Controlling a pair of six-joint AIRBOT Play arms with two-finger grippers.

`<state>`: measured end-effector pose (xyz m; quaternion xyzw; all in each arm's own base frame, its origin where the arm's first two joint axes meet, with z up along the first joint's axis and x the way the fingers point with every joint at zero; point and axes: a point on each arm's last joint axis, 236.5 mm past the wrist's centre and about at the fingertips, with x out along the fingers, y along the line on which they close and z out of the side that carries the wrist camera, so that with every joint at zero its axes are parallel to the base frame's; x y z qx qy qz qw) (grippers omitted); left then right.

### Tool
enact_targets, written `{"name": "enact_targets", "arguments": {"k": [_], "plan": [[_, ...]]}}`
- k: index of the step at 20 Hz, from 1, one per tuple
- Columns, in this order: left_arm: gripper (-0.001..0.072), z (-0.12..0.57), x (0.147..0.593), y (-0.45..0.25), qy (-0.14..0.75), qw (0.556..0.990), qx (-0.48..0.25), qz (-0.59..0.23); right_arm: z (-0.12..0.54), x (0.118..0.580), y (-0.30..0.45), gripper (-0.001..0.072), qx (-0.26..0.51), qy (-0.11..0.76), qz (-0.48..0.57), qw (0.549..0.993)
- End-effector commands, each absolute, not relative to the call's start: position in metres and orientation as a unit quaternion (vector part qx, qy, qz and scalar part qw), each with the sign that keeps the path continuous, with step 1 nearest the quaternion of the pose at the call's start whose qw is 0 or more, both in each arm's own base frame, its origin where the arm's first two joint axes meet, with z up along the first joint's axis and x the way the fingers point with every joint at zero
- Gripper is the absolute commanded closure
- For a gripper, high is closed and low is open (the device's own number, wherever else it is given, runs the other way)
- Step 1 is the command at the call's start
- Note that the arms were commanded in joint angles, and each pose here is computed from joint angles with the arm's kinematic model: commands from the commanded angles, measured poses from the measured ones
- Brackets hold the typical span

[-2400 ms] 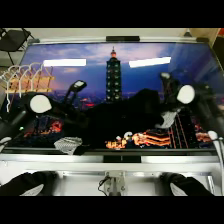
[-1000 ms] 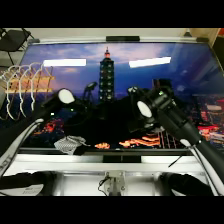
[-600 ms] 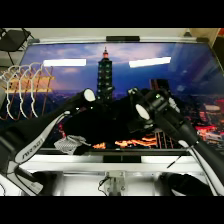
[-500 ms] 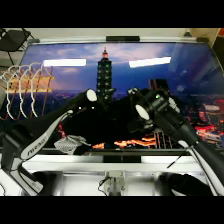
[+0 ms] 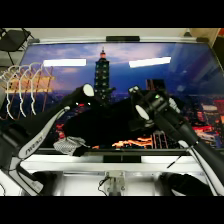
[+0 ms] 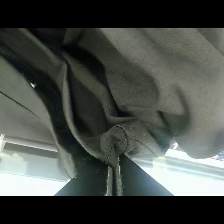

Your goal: Fold the shirts.

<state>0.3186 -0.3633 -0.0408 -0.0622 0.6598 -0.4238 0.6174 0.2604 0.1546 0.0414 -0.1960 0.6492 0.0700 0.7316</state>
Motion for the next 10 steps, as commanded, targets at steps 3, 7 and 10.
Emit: {"name": "enact_targets", "arguments": {"k": [3,7,10], "plan": [[0.0653,0.06,0.339,-0.332,0.568,0.7,-0.034,-0.432,0.042,0.27,0.158,0.0649,-0.189,0.633,0.068,0.747],[0.0654,0.094,0.321,-0.286,0.548,0.763,0.023,-0.342,0.043,0.269,0.164,0.0649,-0.169,0.634,0.069,0.752],[0.0653,0.078,0.274,-0.269,0.552,0.784,0.0,-0.285,0.058,0.271,0.174,0.0649,-0.137,0.612,0.088,0.774]]}}
